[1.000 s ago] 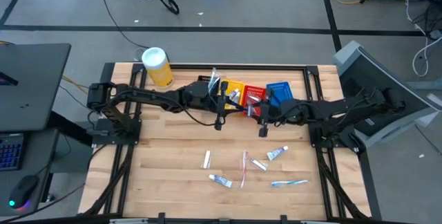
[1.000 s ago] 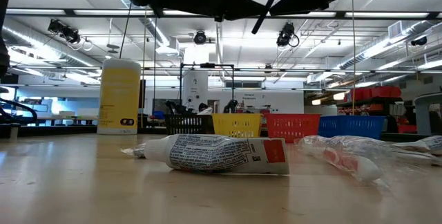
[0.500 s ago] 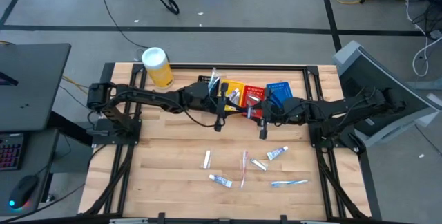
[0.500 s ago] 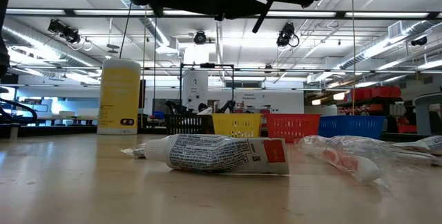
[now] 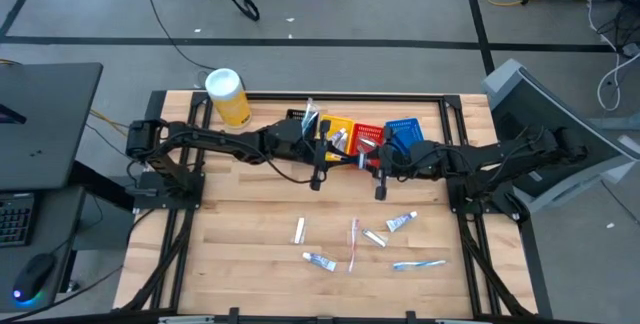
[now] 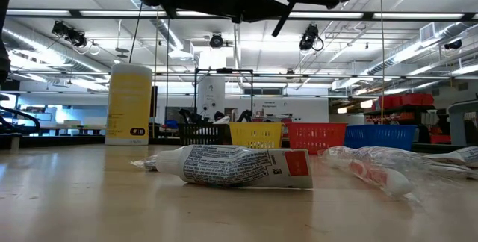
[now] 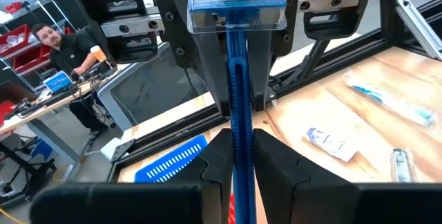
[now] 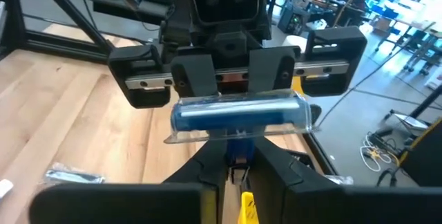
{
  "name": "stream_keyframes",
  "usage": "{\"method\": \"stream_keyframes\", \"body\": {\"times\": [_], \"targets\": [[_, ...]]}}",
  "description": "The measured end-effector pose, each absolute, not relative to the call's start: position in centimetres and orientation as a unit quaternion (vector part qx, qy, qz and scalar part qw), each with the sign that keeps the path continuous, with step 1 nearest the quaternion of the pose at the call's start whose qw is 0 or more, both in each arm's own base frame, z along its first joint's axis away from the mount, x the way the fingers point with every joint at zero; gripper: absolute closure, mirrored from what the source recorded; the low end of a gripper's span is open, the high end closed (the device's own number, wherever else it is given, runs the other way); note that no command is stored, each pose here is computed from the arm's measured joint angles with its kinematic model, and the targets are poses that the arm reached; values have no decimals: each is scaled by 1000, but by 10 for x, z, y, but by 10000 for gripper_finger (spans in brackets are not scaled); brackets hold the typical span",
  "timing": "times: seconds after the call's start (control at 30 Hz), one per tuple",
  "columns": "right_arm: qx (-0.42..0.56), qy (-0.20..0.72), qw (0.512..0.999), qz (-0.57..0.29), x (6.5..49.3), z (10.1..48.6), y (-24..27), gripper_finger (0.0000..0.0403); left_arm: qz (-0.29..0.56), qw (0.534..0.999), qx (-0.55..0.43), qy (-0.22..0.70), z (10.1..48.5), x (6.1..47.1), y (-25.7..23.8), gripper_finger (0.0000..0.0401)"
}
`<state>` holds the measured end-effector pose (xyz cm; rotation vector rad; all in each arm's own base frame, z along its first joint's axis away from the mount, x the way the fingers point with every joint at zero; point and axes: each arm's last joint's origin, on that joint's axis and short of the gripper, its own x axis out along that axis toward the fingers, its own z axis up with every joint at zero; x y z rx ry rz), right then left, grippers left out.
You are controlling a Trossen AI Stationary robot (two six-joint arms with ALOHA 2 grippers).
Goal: Pick & Place Travel size toiletries
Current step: Put the blue razor into the blue bin
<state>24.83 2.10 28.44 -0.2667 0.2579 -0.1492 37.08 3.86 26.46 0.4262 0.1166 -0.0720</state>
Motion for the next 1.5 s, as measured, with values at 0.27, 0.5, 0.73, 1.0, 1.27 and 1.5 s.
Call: {"method": "stream_keyframes", "body": {"times": [0.27,0.5,0.73,1.0,1.27,1.5], "targets": [[-129,149,976,-93,247,281,20,358,-32,976,205,62,264,371,39,334],[-128,191,962,-145,244,273,17,363,21,979,186,76,264,370,42,333],[-103,240,901,-348,223,264,9,365,97,976,150,127,256,368,47,332],[15,297,803,-516,188,233,-17,364,126,958,137,218,240,362,48,333],[68,300,780,-546,177,187,-40,363,122,953,138,242,235,361,48,333],[75,285,772,-563,168,161,-53,357,121,952,140,244,235,360,48,333]]}}
